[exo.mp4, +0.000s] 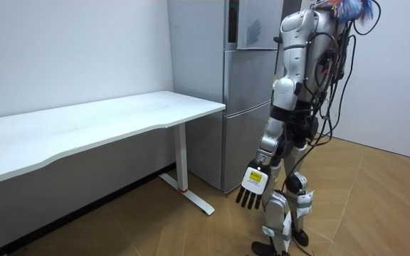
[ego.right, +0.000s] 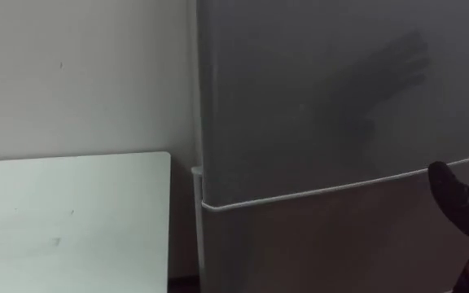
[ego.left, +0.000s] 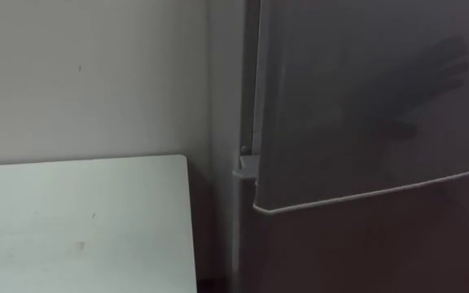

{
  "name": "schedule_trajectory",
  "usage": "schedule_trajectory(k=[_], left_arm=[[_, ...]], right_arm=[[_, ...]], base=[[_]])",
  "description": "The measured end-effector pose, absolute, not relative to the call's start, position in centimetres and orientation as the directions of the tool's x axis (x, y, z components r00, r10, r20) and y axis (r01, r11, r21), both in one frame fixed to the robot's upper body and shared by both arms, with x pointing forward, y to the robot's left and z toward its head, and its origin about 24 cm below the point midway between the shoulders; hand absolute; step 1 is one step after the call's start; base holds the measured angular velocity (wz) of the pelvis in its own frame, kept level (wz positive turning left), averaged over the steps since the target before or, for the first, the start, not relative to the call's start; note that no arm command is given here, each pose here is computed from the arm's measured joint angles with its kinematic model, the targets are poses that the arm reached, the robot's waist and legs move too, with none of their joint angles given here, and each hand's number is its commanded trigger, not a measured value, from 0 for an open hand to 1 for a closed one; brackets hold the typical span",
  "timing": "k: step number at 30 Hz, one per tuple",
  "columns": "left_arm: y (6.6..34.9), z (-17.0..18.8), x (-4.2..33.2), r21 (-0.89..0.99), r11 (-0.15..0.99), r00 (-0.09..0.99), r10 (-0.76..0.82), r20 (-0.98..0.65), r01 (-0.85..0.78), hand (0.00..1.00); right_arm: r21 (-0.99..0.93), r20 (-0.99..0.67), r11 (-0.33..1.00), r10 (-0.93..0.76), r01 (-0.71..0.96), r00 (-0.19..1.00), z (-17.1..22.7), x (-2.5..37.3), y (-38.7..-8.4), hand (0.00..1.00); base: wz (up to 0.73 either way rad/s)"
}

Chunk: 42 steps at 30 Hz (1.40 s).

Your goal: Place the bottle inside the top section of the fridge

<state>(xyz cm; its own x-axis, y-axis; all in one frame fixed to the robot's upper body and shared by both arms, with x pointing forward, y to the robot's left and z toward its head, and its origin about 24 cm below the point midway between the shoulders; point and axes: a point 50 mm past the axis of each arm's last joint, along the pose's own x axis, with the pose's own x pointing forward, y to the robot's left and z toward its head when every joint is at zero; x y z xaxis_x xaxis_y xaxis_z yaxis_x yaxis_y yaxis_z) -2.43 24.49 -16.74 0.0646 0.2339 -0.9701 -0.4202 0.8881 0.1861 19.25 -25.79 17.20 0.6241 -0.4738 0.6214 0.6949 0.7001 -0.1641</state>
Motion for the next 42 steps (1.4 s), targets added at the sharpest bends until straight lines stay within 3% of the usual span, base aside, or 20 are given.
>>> schedule_trajectory(k=[8,19,42], left_arm=[[24.3,-16.8,-2.3,0.181,0.897,0.071,0.228,-0.971,-0.404,0.0],[24.6,-16.8,-1.9,0.171,0.9,0.102,0.229,-0.968,-0.401,0.0],[25.3,-16.7,-0.5,0.188,0.919,0.079,0.229,-0.97,-0.347,0.0]], right_arm=[[-0.205,0.66,0.786,-0.329,0.583,0.676,18.0,20.2,-22.7,0.0],[-0.26,0.685,0.829,-0.203,0.495,0.7,18.8,21.0,-20.9,0.0],[-0.454,0.592,0.693,-0.234,0.559,0.771,15.6,25.6,-22.0,0.0]], base=[[0.01],[0.05],[0.03]])
